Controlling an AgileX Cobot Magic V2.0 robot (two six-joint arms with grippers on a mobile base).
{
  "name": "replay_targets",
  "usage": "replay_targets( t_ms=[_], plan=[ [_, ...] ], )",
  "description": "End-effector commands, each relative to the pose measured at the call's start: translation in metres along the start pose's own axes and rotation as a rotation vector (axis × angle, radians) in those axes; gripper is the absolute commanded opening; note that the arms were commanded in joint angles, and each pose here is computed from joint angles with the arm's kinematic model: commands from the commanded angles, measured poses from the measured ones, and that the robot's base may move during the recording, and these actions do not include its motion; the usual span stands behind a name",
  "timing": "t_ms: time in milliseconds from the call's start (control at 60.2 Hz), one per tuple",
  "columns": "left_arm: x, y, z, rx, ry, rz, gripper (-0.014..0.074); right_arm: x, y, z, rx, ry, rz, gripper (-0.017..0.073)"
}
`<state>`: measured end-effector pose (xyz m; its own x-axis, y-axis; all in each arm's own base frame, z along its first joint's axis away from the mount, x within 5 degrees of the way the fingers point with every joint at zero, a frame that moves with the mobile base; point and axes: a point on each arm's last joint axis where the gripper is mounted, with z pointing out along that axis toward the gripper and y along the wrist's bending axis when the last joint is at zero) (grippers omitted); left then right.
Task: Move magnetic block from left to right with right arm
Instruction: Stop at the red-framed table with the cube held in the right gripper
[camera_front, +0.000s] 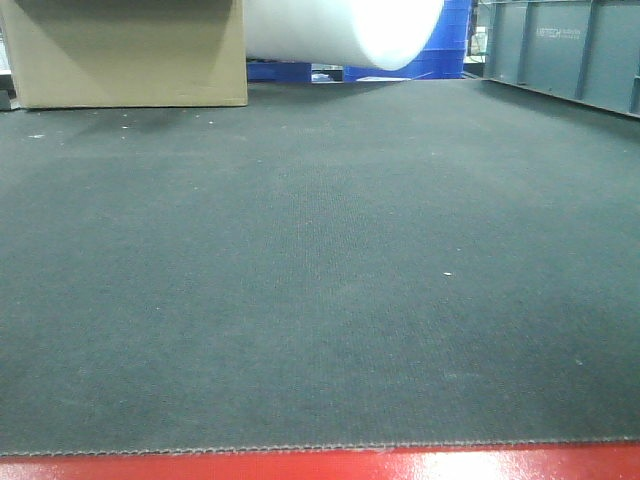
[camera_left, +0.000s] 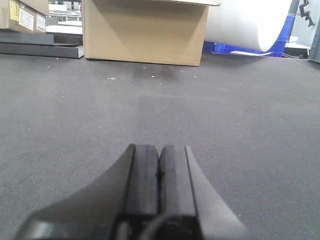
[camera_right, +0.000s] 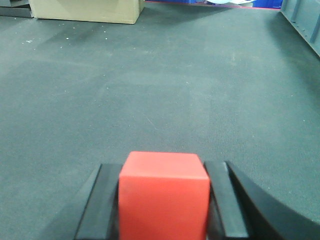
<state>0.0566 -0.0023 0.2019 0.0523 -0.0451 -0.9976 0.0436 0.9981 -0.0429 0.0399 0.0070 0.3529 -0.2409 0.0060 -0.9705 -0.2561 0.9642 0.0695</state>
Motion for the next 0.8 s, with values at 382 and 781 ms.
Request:
replay_targets(
  t_ms=[382,781],
  plan=[
    [-0.0056,-0.0005,-0.0012,0.009,-0.094,-0.005,-0.0116,-0.0148,0.0013,-0.0013,-0.005,-0.098,-0.010,0.0286],
    [-0.0056,-0.0005,-0.0012,0.009,-0.094,-0.005,-0.0116,-0.0144,0.0026,-0.0013,-0.021,-0.094,0.010,0.0286]
  ],
)
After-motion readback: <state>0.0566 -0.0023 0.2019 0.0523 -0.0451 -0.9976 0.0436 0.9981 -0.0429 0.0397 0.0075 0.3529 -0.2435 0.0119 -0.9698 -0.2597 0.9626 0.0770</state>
